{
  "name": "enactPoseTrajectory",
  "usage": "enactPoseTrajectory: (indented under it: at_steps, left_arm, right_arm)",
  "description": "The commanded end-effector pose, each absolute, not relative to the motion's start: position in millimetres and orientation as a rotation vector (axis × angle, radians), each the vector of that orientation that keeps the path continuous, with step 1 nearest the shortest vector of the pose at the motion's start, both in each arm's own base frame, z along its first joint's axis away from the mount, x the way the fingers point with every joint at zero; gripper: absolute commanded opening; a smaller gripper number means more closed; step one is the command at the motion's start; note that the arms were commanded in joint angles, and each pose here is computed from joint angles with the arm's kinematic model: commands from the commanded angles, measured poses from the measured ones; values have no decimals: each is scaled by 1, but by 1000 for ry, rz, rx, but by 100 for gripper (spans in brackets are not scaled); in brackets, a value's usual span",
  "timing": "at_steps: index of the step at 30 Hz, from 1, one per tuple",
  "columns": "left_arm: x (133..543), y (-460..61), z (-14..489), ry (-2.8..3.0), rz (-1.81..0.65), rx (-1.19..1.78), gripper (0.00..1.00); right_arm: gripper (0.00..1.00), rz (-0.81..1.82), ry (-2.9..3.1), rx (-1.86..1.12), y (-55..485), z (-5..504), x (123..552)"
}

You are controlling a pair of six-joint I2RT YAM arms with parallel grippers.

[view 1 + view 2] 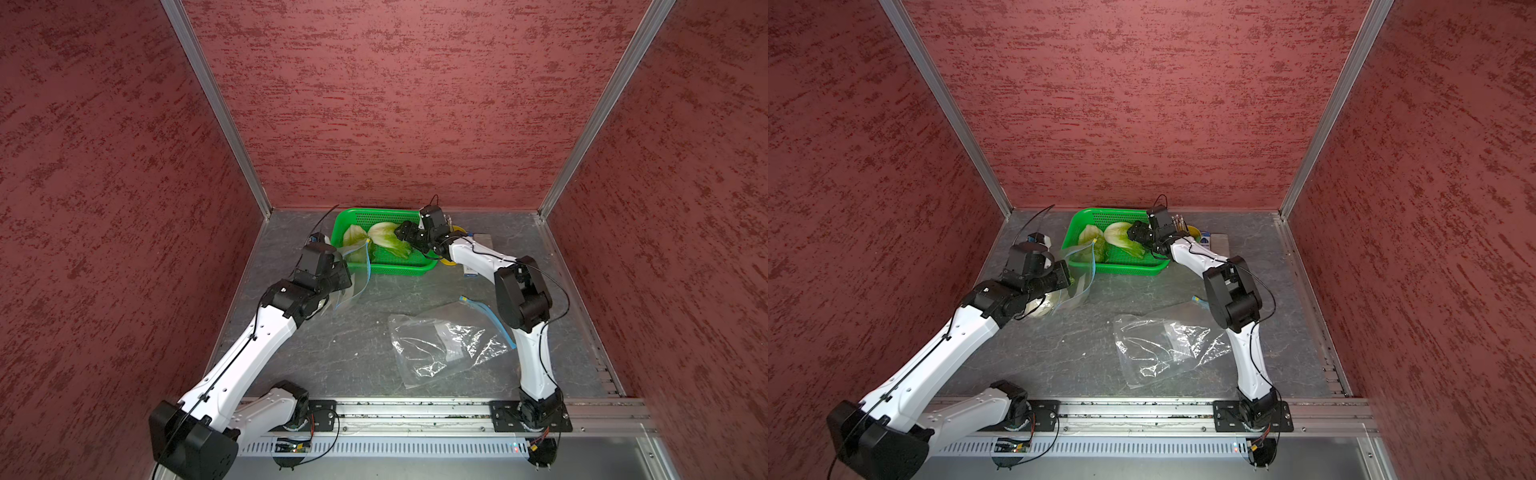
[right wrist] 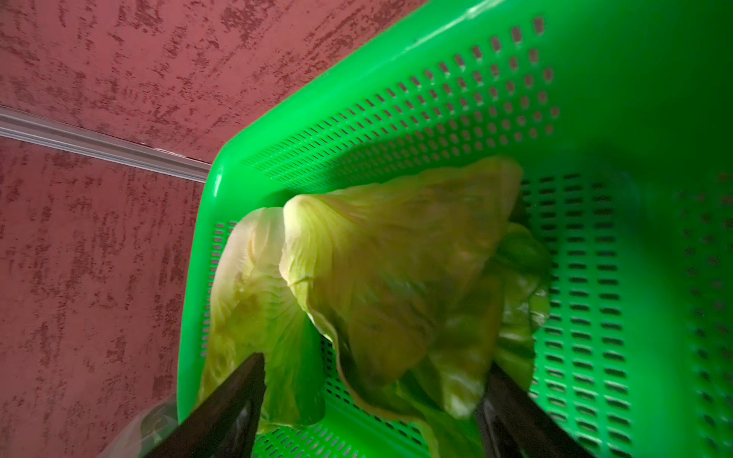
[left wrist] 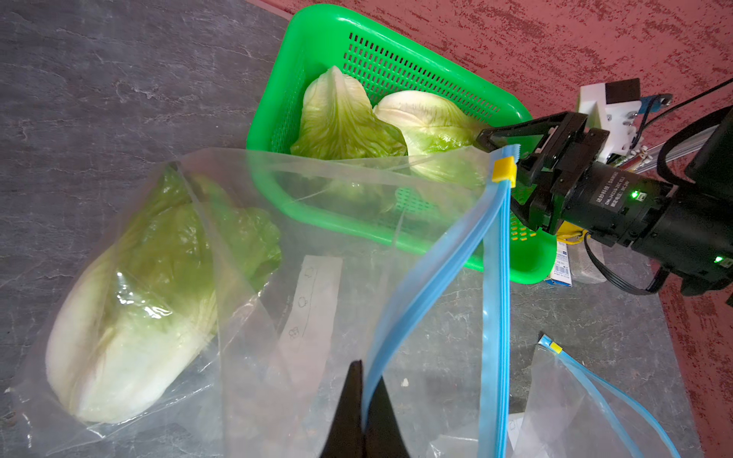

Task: Put the chinese cabbages into a zipper bag and zip it
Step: Pick up the Chinese cabbage from the basket.

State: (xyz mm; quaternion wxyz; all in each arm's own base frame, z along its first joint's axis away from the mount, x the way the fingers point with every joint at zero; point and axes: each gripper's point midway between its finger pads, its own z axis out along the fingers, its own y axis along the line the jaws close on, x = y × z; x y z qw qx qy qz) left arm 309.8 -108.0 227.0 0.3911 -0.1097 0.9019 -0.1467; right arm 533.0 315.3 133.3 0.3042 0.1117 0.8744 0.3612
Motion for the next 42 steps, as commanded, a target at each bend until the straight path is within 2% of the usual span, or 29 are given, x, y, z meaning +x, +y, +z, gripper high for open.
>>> enactPoseTrajectory:
  at_steps: [1, 6, 14, 20, 27, 34, 42]
  left_arm:
    - [312, -107, 240, 2251, -373, -283, 0]
    - [312, -106, 238, 2254, -362, -285, 0]
    - [314, -106, 236, 2253, -360, -290, 0]
    - [313, -100, 238, 2246, -336, -299, 0]
    - [309, -86, 246, 2230, -299, -320, 0]
    - [305, -61, 258, 2213, -239, -352, 0]
    - [295, -6, 297, 2196, -50, -376, 0]
  right_arm:
    - [80, 1093, 2249, 226, 334, 147, 541]
    - [76, 1134, 2198, 183, 340, 157, 543]
    - [65, 1172, 2171, 165, 348, 150, 550]
    - [49, 1164, 2164, 152, 349, 148, 554]
    - [20, 1166, 2118, 142, 346, 164, 552]
    - [1, 1143, 2070, 116, 340, 184, 549]
    - [0, 1139, 2024, 69, 332, 211, 529]
